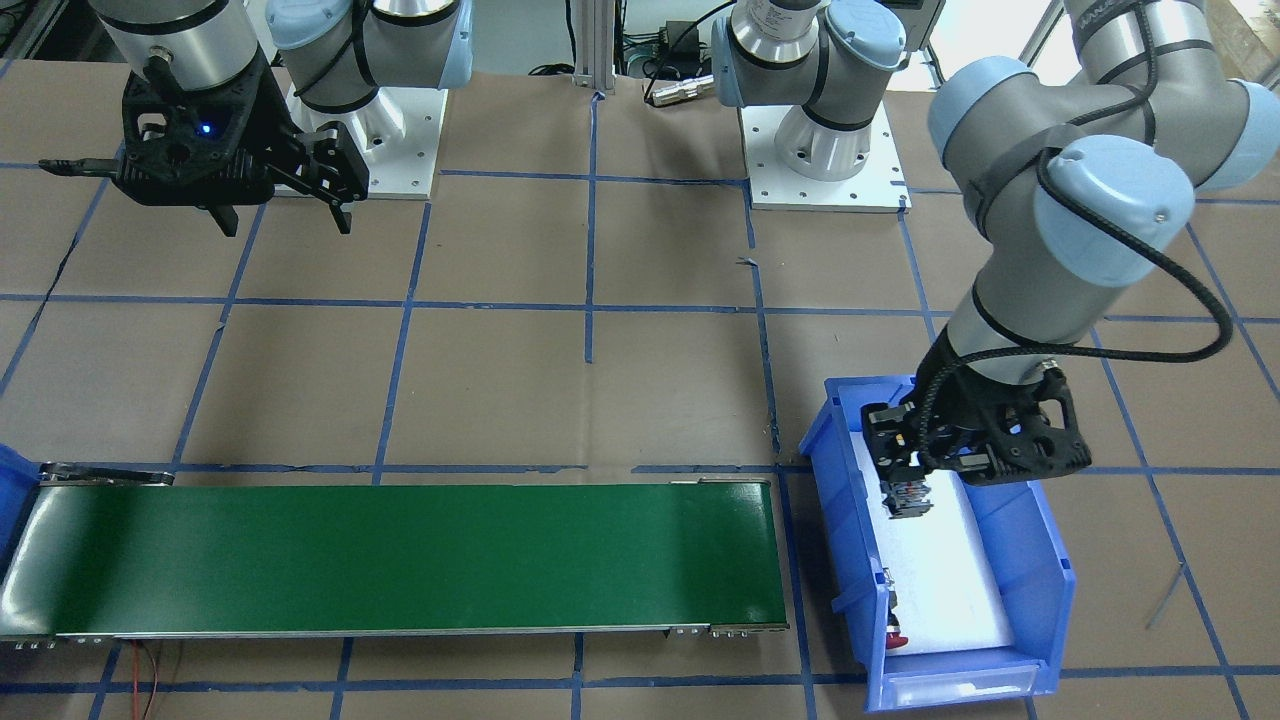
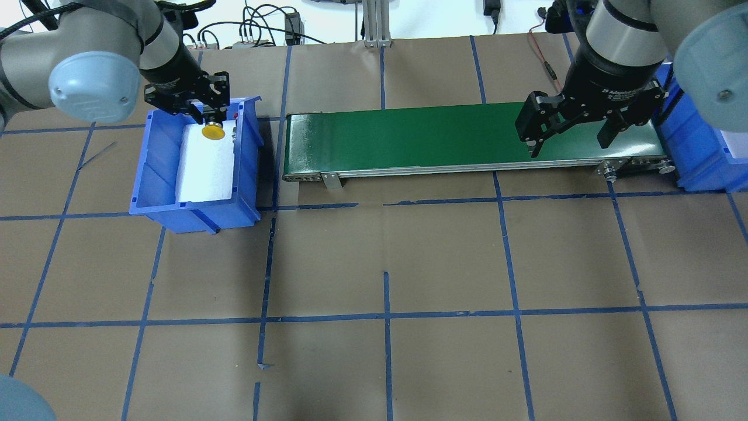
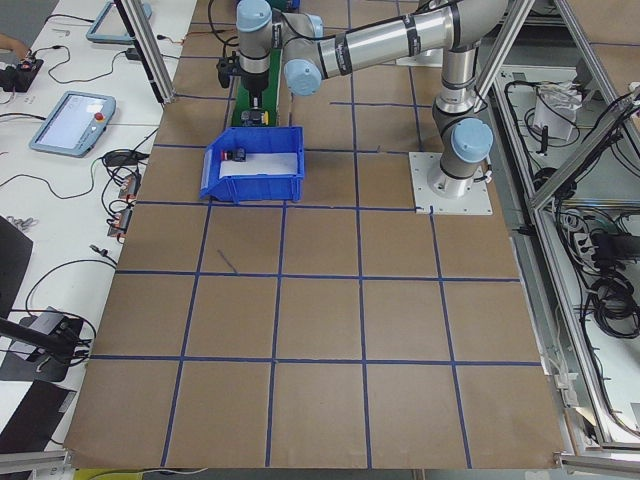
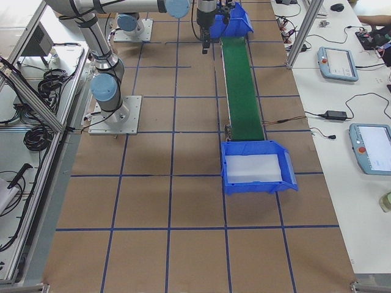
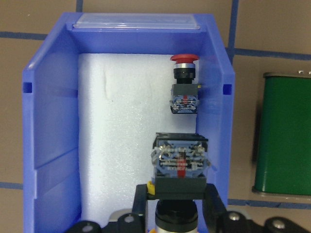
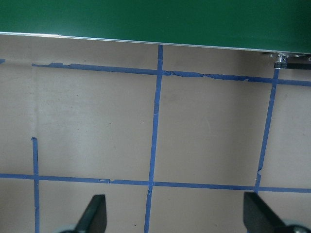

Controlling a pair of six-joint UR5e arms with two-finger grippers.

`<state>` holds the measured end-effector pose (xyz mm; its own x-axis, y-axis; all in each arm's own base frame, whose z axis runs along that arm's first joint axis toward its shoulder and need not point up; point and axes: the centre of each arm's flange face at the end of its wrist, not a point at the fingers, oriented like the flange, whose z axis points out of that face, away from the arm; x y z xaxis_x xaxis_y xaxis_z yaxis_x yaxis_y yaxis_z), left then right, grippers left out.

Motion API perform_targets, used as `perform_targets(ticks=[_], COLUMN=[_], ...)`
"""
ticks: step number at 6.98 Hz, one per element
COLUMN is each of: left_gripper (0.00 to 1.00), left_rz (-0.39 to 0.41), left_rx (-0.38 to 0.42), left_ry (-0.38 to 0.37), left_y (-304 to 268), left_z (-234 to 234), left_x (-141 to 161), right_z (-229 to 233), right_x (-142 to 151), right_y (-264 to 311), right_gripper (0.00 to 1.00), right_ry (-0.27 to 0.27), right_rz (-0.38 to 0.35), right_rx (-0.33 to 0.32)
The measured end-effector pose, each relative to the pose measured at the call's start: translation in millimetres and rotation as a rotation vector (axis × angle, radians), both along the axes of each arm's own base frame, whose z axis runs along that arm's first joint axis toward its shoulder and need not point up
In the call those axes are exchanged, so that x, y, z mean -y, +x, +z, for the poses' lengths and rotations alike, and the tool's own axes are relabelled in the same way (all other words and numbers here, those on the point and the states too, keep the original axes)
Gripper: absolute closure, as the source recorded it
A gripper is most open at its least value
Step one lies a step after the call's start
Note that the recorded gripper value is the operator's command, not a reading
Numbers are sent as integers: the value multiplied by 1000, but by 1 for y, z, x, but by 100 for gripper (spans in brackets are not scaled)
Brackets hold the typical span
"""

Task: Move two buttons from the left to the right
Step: 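Lift the yellow button with the left gripper and lower it onto the belt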

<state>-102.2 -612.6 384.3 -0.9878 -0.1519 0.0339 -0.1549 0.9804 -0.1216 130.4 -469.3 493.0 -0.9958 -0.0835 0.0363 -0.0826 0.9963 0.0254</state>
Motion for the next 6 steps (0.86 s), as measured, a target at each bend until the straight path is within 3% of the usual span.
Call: perform_targets(ticks=[3,6], left_gripper=[75,75], left_rz=[58,59], left_rx=[-27,-41], left_ry=[-11,-49], left_y=[-102,-139], left_z=[-30,-66], left_x=[-4,13], right_z=[0,0], right_x=[0,0], right_y=[0,0], right_gripper=[0,0], right_ry=[0,0], right_rz=[0,0], right_rx=[0,0])
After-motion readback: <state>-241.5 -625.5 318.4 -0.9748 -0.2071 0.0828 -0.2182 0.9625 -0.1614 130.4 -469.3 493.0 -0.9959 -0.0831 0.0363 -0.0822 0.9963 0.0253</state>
